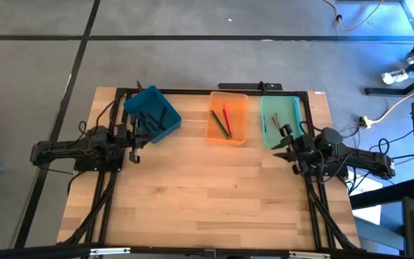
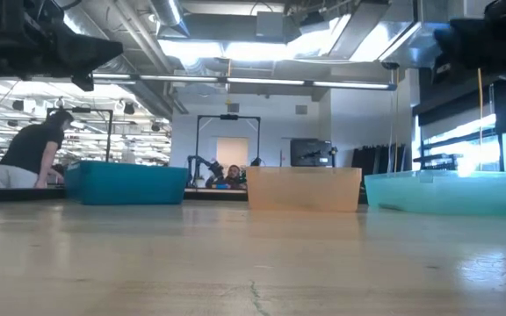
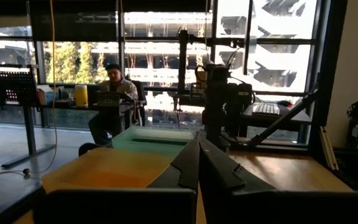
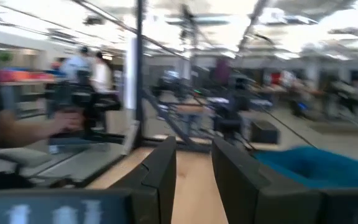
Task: Sort crayons/erasers/pens/pencils in bins
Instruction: Return to Home Position
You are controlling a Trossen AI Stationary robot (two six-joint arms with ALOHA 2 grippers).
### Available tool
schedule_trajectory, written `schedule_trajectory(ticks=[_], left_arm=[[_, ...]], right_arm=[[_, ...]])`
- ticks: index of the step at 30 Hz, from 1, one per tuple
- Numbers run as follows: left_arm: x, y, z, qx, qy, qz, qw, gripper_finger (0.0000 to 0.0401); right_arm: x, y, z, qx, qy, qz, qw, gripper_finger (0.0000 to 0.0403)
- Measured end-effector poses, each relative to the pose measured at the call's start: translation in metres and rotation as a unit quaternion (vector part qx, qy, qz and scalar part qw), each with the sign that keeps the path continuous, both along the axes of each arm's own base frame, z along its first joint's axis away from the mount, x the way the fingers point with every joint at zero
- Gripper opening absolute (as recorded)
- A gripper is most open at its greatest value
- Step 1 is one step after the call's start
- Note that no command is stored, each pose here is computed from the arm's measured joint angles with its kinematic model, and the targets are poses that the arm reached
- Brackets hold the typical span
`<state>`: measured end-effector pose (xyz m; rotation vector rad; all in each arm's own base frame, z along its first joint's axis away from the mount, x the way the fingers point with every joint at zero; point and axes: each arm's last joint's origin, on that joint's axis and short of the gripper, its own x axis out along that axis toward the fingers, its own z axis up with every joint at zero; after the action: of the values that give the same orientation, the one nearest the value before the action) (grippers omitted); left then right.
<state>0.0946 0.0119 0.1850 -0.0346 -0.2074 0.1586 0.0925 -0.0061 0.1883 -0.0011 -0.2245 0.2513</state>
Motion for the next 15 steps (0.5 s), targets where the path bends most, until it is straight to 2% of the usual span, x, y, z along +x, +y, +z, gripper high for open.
schedule_trajectory(ticks=[4,10,15], left_arm=[[0.001,0.0,-0.006,-0.02,0.029,0.001,0.999,0.0],[0.001,-0.002,-0.007,-0.031,0.034,-0.016,0.999,0.0],[0.002,-0.002,-0.011,-0.036,0.055,-0.016,0.998,0.0]], right_arm=[[0.001,-0.002,-0.004,0.022,0.023,-0.034,0.999,0.0099],[0.001,-0.002,-0.003,0.021,0.016,-0.022,0.999,0.0014],[0.001,-0.001,-0.002,0.021,0.015,-0.014,1.0,0.0015]])
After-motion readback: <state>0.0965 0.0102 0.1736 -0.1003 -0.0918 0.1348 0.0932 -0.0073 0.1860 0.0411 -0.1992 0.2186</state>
